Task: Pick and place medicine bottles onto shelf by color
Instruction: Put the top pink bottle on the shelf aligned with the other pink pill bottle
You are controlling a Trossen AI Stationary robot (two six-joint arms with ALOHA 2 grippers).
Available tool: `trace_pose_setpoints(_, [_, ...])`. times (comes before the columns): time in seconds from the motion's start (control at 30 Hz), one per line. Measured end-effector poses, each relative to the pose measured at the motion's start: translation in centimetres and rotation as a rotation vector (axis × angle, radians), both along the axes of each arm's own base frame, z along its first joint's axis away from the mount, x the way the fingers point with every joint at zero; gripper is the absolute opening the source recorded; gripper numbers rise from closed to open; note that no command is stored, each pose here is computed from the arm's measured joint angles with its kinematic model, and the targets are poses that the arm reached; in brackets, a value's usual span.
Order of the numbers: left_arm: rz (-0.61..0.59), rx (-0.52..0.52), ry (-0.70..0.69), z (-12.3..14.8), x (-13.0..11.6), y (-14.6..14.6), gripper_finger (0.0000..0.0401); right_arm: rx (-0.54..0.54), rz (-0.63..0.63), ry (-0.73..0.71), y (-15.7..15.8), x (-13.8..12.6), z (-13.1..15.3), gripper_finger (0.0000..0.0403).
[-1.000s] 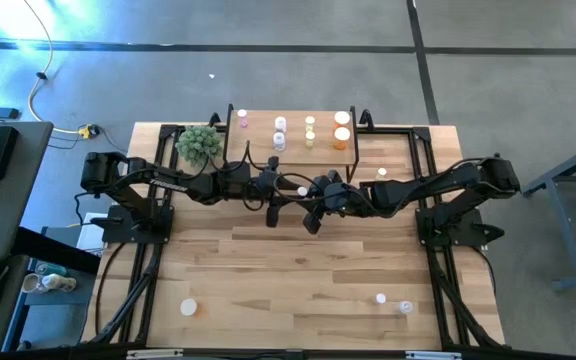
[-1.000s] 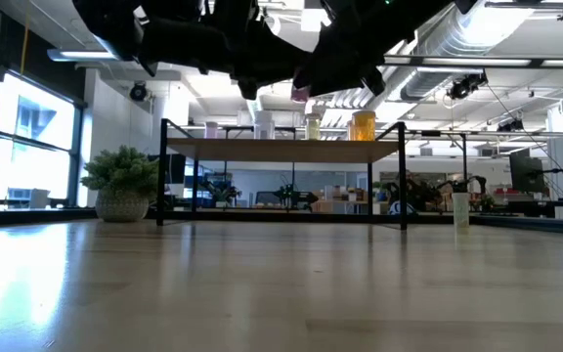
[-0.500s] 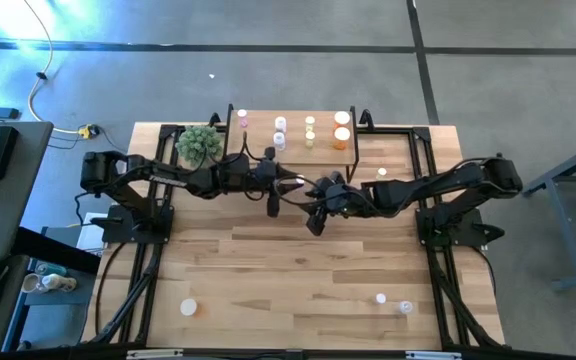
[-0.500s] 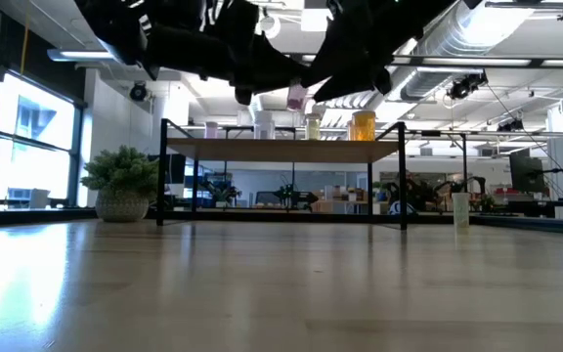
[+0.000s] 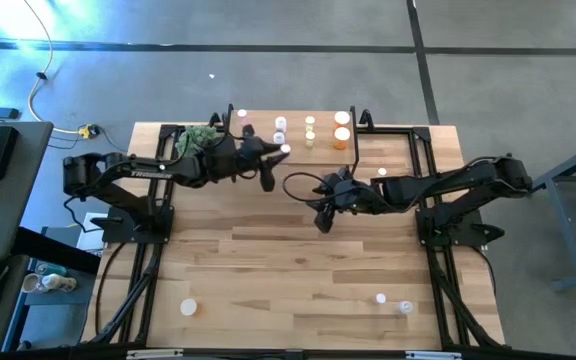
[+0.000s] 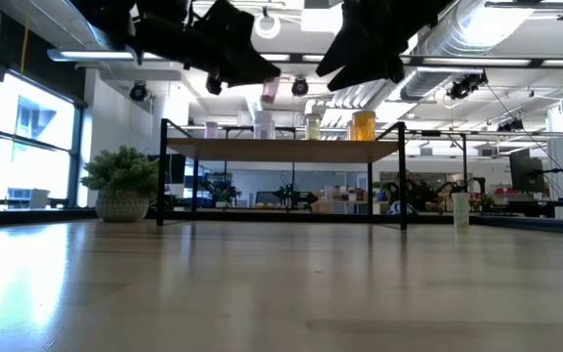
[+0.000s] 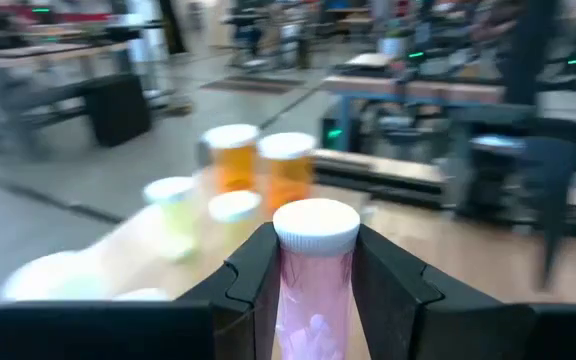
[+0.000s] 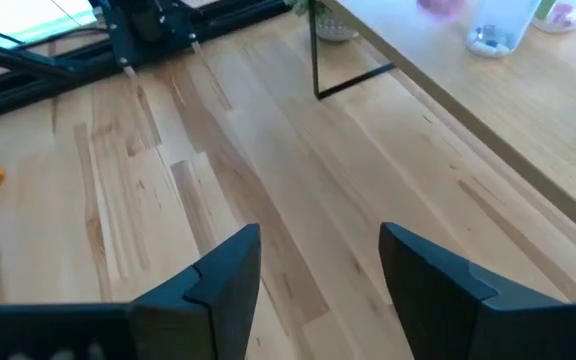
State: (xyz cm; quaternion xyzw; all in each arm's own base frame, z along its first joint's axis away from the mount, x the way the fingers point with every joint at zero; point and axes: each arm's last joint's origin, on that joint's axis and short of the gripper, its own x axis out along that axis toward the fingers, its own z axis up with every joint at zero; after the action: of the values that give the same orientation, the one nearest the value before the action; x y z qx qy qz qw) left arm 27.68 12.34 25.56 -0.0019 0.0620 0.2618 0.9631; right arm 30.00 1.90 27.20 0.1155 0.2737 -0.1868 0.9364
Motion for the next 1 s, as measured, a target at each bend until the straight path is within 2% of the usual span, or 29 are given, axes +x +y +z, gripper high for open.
trace_pose_setpoints(0.2, [0.161,0.028,0.049,-0.6,-0.8,0.4,0.0097,-0.002,-0.001,0.041,0.0,-0.2,-0.4,0.0196])
trace_pose_setpoints(0.57, [0.324,0.090,-0.137,-2.7,-5.8,-1.2,0.0097,-0.007,-0.008,0.052,-0.1,-0.2,-0.5,0.0196])
trace_pose_setpoints(0.67, [0.348,0.092,-0.165,-3.0,-6.4,-1.0,0.0097,-0.012,-0.016,0.050,-0.1,-0.2,-0.4,0.0196])
trace_pose_setpoints(1.0, [0.592,0.032,-0.182,-4.2,-6.9,0.5,0.0097,-0.014,-0.018,0.046,-0.1,-0.2,-0.4,0.0196])
